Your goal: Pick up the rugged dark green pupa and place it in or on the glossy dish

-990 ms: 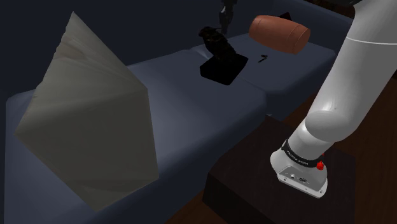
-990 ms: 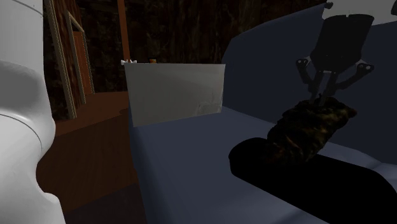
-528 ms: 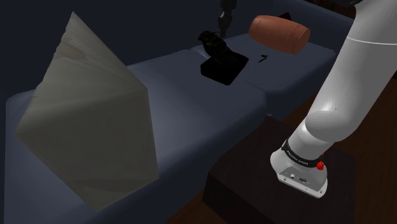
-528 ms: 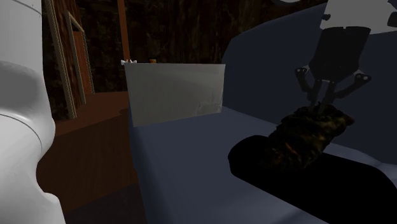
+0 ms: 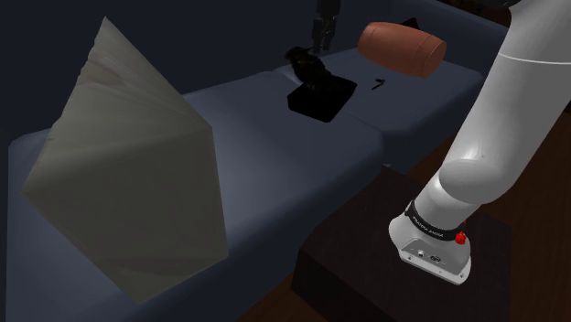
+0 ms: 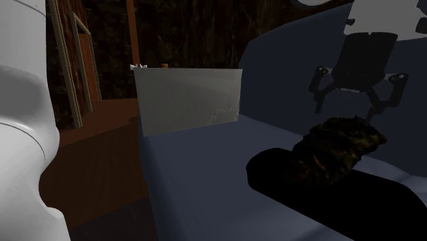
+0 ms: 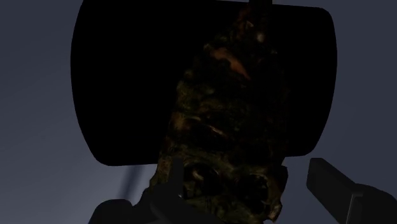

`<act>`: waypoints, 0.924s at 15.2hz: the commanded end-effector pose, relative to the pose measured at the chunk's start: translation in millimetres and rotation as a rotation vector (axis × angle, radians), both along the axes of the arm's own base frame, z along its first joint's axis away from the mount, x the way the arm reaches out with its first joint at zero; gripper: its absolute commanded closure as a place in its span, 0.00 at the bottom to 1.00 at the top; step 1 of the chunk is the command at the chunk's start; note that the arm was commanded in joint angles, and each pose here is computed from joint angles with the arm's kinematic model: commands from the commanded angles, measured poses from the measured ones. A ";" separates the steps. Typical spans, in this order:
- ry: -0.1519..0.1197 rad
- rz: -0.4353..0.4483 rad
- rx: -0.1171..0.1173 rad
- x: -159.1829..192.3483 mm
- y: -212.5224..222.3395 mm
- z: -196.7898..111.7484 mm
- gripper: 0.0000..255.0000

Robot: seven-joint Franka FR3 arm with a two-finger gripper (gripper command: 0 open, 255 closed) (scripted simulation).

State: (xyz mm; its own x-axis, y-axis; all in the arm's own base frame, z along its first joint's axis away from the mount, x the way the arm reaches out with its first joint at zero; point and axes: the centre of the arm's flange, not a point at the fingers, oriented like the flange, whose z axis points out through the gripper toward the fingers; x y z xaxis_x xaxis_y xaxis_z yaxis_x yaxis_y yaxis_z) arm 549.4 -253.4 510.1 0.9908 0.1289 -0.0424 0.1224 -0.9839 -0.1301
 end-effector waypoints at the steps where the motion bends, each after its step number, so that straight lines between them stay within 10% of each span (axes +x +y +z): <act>1: 0.001 0.000 0.000 0.0 0.1 -0.3 0.00; 6: 0.001 0.000 0.000 2.5 -6.4 49.8 0.00; 14: 0.001 0.000 0.000 2.5 -6.4 49.8 0.00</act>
